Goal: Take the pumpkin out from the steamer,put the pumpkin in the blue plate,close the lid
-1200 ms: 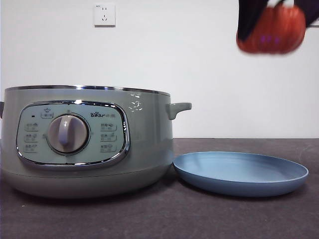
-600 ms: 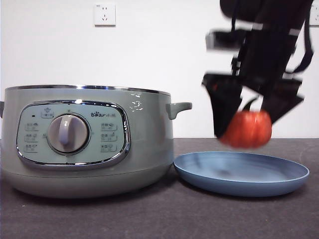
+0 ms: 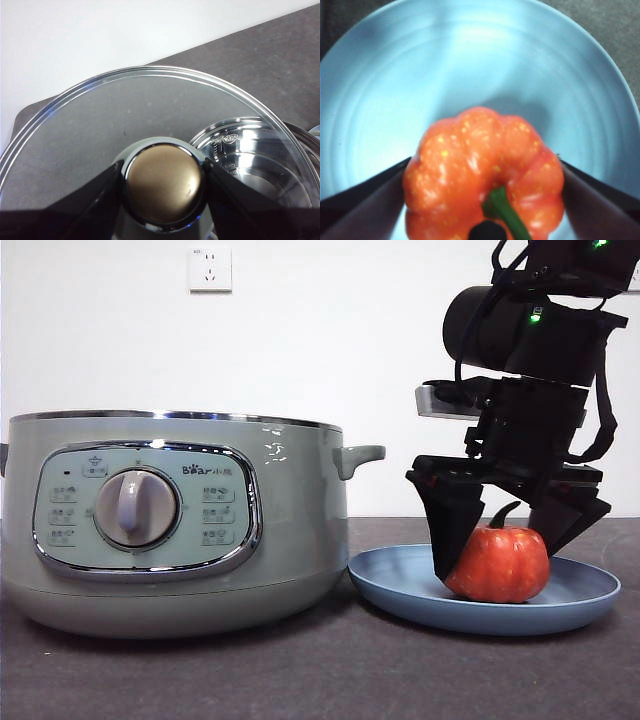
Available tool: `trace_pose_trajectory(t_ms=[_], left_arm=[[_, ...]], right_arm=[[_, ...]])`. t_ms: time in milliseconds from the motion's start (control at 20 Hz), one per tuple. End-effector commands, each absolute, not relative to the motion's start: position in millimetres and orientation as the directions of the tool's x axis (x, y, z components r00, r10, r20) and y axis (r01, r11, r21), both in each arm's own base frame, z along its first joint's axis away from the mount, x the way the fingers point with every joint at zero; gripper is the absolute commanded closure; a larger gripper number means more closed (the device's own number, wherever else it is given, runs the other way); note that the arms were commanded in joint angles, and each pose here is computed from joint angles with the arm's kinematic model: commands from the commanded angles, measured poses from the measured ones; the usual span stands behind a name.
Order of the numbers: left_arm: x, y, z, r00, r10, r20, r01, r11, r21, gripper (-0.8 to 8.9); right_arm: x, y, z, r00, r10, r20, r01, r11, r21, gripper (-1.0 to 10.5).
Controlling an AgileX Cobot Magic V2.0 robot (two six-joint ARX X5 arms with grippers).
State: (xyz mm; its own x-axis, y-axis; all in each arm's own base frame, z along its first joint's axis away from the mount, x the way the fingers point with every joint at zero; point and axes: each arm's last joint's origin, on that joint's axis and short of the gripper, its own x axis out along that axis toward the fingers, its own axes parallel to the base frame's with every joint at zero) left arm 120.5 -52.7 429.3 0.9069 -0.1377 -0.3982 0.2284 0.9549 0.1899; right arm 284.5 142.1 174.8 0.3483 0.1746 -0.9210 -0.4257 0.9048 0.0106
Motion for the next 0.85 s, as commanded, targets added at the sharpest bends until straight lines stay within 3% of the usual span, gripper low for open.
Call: trace_pose_trajectory(t_ms=[50, 150, 450, 850], left_arm=[[117.2, -51.7, 438.9, 0.927, -0.170, -0.333, 0.234, 0.958, 0.163, 8.22], [117.2, -51.7, 438.9, 0.928, -0.170, -0.333, 0.234, 0.958, 0.163, 8.22], [119.4, -54.0, 438.7, 0.919, -0.206, -0.336, 0.268, 0.952, 0.149, 8.22], [168.1, -85.7, 420.5, 0.815, -0.375, -0.442, 0.453, 0.888, 0.083, 8.22]], right_arm=[[283.6, 142.0, 170.6, 0.336, 0.170, -0.926, -0.432, 0.902, 0.009, 4.3], [282.8, 141.5, 172.2, 0.335, 0.169, -0.927, -0.431, 0.902, 0.009, 3.3], [271.9, 136.1, 204.7, 0.397, 0.199, -0.896, -0.424, 0.905, 0.013, 3.4], [221.6, 110.8, 291.1, 0.605, 0.301, -0.737, -0.422, 0.906, 0.023, 3.5]])
